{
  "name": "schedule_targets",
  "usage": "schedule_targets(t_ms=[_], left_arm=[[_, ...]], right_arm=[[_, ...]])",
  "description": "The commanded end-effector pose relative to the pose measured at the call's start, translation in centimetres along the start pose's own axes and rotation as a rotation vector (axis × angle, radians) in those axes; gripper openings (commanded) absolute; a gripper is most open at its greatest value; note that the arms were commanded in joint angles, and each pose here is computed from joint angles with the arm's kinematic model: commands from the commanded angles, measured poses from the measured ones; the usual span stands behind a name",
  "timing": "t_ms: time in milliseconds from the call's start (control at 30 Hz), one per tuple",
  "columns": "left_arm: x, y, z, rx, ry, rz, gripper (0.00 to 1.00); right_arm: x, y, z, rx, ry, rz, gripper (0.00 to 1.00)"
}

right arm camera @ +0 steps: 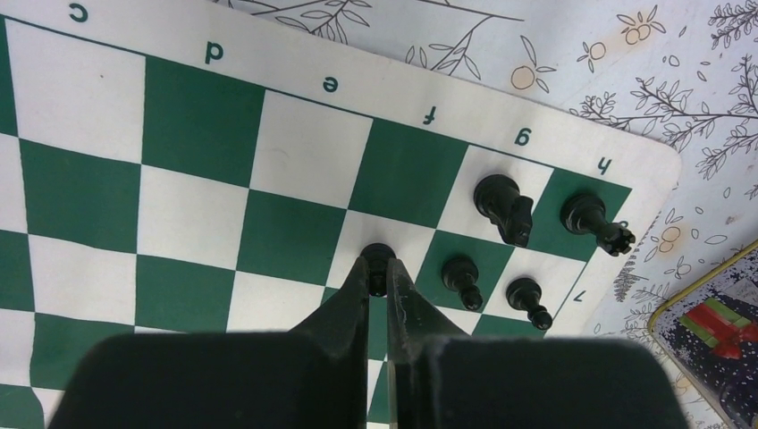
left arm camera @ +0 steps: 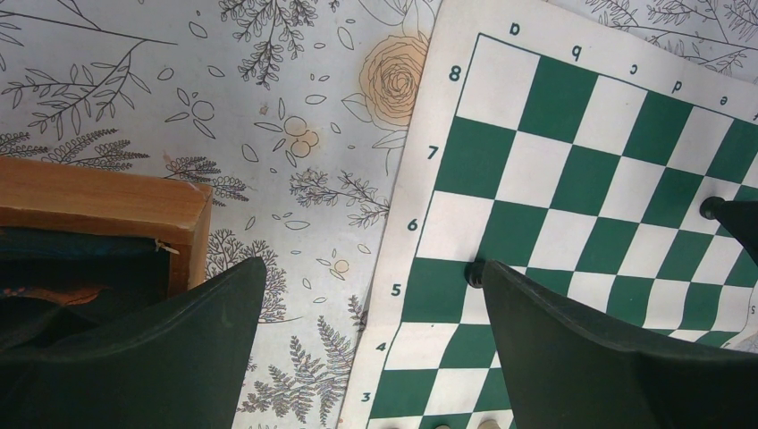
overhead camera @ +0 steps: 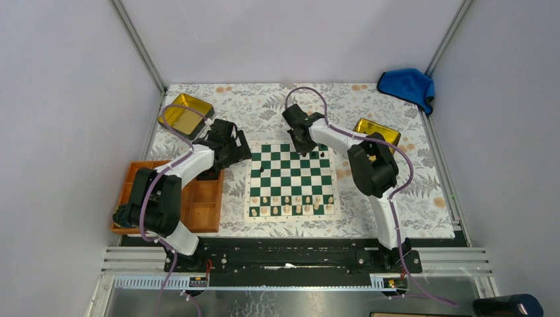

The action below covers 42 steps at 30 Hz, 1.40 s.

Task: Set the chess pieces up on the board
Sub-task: Place the chess piece on the chessboard, then pick up the chess piece from the chessboard.

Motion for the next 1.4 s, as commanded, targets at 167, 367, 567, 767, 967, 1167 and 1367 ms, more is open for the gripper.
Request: schedule_targets(t_ms=[167, 367, 567, 767, 967, 1167, 1367], left_arm=[[0.2, -0.2, 0.5, -0.007, -0.022, -0.017, 0.99], [0.2, -0.1, 0.5, -0.008, -0.022, -0.015, 0.99], [0.0, -0.2, 0.7, -0.007, -0.029, -0.014, 0.99], [-0.2, -0.3, 0.9, -0.016, -0.037, -0.014, 0.99], [-0.6, -0.1, 0.8, -0.044, -0.041, -0.019, 0.99], [-1.3, 1.0, 1.1, -0.122, -0.05, -0.042, 0.99], [-1.9, 1.6, 1.1, -0.145, -0.072, -0.042, 0.99]], right_arm=[[-2.2, -0.8, 1.0, 0.025, -0.042, -0.003, 0.33], [-3.0, -0.8, 1.9, 0.021, -0.079, 0.004, 0.43], [-5.0, 0.0, 3.3, -0.003, -0.149, 0.049, 0.43], [-7.7, 3.6, 4.3, -0.109, -0.225, 0.172, 0.43], [-8.5, 7.7, 3.2, -0.21, -0.215, 0.317, 0.43], [-8.5, 10.7, 1.6, -0.275, -0.194, 0.425, 0.43], [-8.2, 12.7, 0.5, -0.314, -0.177, 0.475, 0.43]])
Point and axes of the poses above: each gripper's point midway between its finger pads, its own x axis out along the fingers, its own y axis along the line the jaws close on, z = x × y, the point moved 4 cm from there along -x, back along the fingers, and after that the axes turned 5 degrees about x, right-handed, at the moved point
